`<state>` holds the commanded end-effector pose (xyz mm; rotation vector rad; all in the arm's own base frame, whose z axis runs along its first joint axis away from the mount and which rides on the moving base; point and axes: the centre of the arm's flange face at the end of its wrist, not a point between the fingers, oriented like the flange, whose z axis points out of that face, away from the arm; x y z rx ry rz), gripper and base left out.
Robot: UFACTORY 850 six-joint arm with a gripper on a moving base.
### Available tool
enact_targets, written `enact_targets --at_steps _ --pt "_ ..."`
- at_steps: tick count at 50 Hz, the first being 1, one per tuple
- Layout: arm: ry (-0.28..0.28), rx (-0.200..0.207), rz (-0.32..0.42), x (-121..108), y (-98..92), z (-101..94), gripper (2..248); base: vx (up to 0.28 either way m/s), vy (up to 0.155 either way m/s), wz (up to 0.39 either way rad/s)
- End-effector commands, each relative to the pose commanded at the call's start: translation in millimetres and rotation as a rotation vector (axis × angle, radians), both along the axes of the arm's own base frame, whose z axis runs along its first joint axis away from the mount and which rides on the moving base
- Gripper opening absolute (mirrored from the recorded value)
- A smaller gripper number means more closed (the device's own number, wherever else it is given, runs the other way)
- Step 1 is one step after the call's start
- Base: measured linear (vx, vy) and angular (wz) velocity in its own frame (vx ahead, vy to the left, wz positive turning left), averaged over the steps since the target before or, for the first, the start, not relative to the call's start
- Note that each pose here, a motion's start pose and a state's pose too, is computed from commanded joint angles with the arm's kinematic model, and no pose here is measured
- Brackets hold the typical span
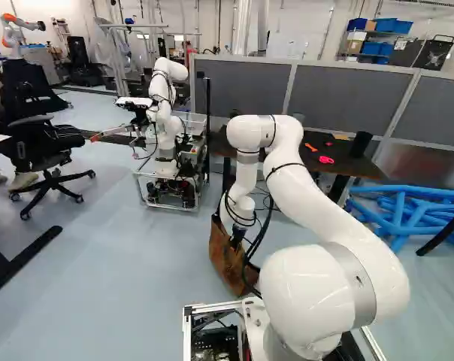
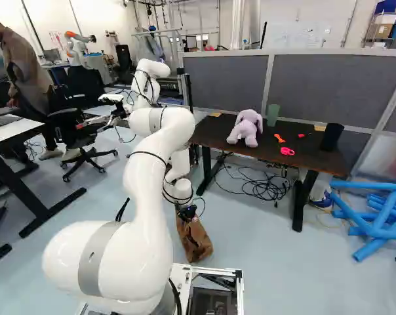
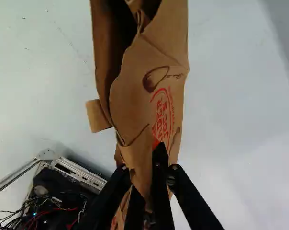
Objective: Pick up the bag on the ground and place it on the table
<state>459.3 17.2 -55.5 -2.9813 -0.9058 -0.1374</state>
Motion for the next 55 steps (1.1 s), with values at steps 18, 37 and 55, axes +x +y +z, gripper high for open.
enact_targets --at_steps 18,37,55 --pt "-0.009 -0.007 -0.040 -3 -1.0 27.1 21 0.000 0.000 0.000" --pt "0.018 -0.020 -0.088 -10 -2.6 55.4 21 0.000 0.000 0.000" --pt "0.065 -0.033 -0.116 -24 0.0 82.3 21 0.000 0.000 0.000"
